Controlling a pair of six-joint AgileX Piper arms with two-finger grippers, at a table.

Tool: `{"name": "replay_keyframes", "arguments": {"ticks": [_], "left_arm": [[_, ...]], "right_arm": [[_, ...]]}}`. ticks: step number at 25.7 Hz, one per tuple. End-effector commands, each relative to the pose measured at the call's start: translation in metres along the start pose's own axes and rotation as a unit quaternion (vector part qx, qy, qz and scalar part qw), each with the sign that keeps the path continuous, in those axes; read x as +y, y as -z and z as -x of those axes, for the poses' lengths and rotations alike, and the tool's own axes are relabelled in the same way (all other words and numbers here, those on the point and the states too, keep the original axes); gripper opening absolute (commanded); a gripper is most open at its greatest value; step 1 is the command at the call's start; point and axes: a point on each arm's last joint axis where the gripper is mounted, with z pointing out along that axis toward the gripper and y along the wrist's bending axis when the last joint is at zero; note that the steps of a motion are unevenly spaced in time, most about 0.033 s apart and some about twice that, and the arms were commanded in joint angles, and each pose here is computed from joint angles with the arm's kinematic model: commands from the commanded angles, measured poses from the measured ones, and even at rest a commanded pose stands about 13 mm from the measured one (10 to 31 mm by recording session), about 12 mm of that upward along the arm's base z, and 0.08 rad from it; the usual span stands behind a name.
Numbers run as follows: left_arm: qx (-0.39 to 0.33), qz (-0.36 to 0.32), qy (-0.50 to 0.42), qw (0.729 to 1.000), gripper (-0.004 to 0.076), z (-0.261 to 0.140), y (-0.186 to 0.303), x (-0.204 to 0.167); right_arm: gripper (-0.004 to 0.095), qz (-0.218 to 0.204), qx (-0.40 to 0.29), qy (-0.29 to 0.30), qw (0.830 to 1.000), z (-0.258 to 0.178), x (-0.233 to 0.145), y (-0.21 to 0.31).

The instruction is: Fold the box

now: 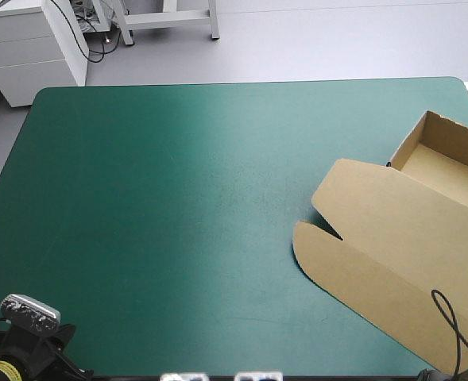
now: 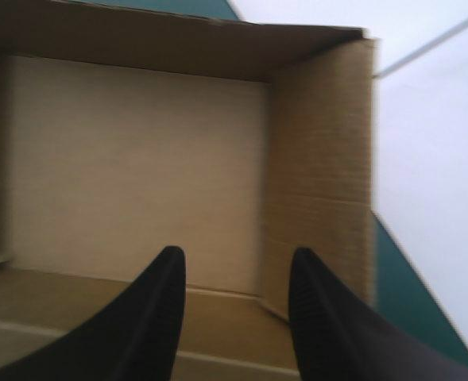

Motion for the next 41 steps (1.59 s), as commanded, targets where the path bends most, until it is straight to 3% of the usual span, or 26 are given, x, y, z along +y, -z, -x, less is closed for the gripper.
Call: {"name": "replay_keyframes", "arguments": {"ticks": [1,3,9,14,20,27,41], "left_arm": [[-0.027,0.001,-0.002,1.000,-0.0008,0.009,0.004,0.001],[-0.027,0.001,-0.002,1.000,-0.0008,0.009,0.004,0.001],[-0.027,0.001,-0.002,1.000,-0.0008,0.009,0.004,0.001],[-0.026,-0.003,0.004,1.000,-0.0008,0.007,0.000,0.000],[-0.068,-0.007,0.006,0.998,-0.0008,0.014,-0.003,-0.001],[-0.060,-0.021,0.012,0.998,-0.0008,0.013,-0.003,-0.003],[-0.051,-0.018,0.010,0.998,-0.0008,0.011,-0.003,-0.003]], "right_arm": [[0.0348,0.113,-0.086,0.031,0.989,-0.010,0.025,0.065],[0.0306,0.153,-0.117,0.055,0.980,-0.022,0.042,0.092],[0.0124,0.206,-0.175,0.152,0.951,-0.074,0.081,0.156],[0.0068,0.242,-0.177,0.204,0.932,-0.127,0.091,0.174],[0.0066,0.190,-0.149,0.209,0.948,-0.200,0.066,0.143],[0.0066,0.204,-0.129,0.188,0.952,-0.278,0.054,0.079],[0.0066,0.194,-0.159,0.215,0.944,-0.301,0.049,0.058]]}}
